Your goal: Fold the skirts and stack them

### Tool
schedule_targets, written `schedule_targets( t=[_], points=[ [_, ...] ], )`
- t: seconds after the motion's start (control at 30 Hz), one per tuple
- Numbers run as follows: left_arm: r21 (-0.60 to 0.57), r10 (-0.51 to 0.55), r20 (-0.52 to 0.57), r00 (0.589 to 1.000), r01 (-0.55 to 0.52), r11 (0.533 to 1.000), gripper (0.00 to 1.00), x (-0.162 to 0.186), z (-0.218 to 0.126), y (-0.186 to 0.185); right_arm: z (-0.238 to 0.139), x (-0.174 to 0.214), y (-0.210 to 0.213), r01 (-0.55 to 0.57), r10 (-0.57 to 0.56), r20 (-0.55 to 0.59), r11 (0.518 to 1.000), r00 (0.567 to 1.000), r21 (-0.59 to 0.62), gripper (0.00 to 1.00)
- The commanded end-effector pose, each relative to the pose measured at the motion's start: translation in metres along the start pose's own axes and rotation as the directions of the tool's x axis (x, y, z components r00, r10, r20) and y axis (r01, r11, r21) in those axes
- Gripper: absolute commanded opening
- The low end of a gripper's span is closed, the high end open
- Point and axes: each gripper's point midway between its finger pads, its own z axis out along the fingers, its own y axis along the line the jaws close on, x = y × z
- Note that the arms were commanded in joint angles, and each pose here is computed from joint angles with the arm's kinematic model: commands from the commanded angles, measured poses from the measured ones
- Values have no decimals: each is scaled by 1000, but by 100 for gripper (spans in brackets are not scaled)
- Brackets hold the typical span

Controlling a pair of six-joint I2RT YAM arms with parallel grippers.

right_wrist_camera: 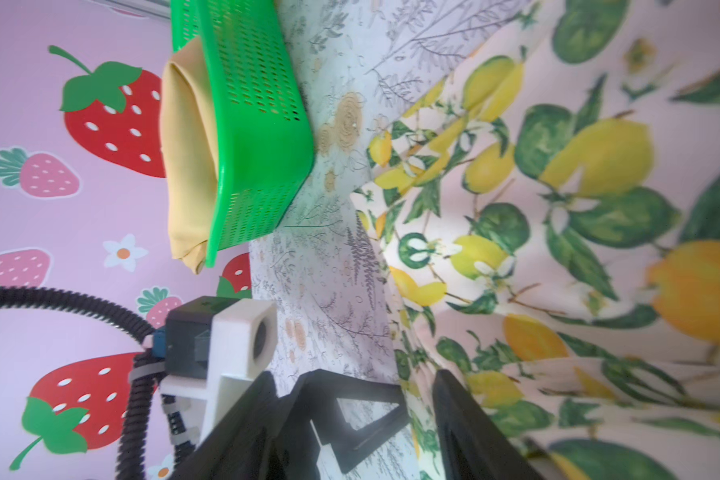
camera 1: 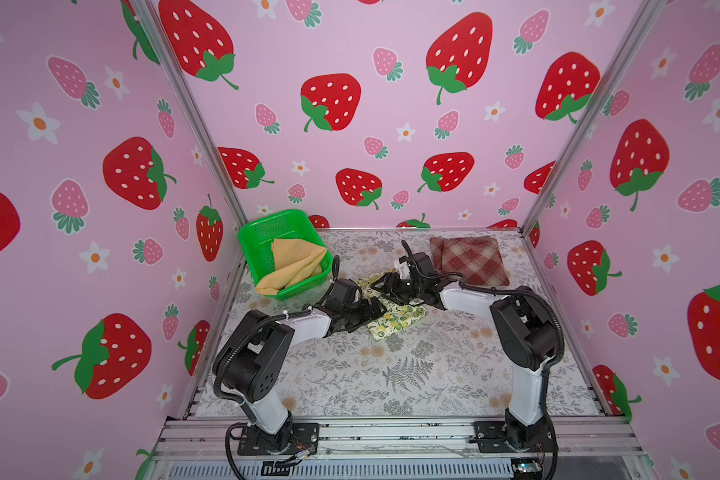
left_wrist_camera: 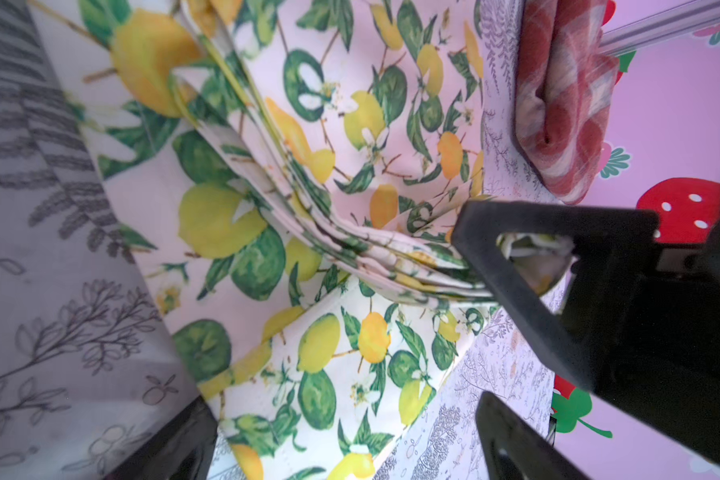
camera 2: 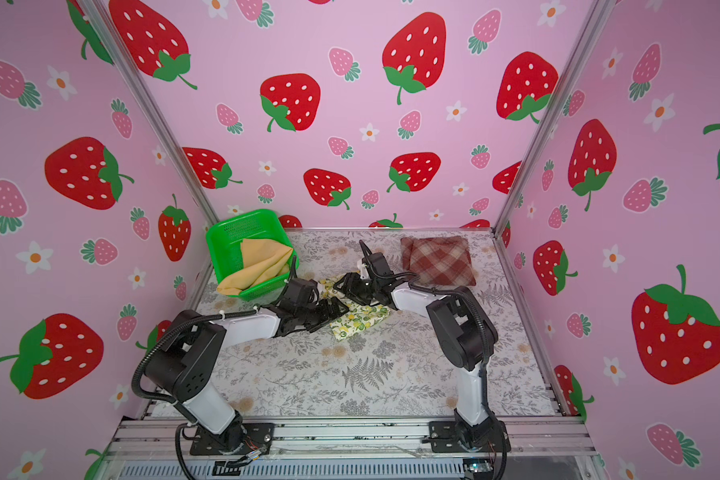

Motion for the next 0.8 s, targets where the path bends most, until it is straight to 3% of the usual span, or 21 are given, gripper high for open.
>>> schedule_targets(
  t=[0.0,0.03,0.07,0.23,0.47,0.77],
  points=[
    [1,10,0,1000,-10,1000,98,4,-11,0,-2,-7,48,20,-19,11,993,1000,-115,75],
    [1,10,2,1000,-10,1000,97,4,-13,0,-6,-12,60,34,-31,23,990,999,-136,96],
    [2,11,6,1000,-11,1000,97,5,-15,0,-10,-17,70,47,-42,35,988,998,-149,100],
    [-7,8,13,1000,-8,1000,98,10,-25,4,-31,-50,82,144,-136,97,986,986,-88,100],
    [-27,14,55,998,-12,1000,98,9,-46,3,-40,-81,7,209,-220,60,966,974,154,100],
    [-87,24,95,995,-16,996,98,1,-65,2,-26,-77,-52,215,-219,-6,952,976,219,100]
  ],
)
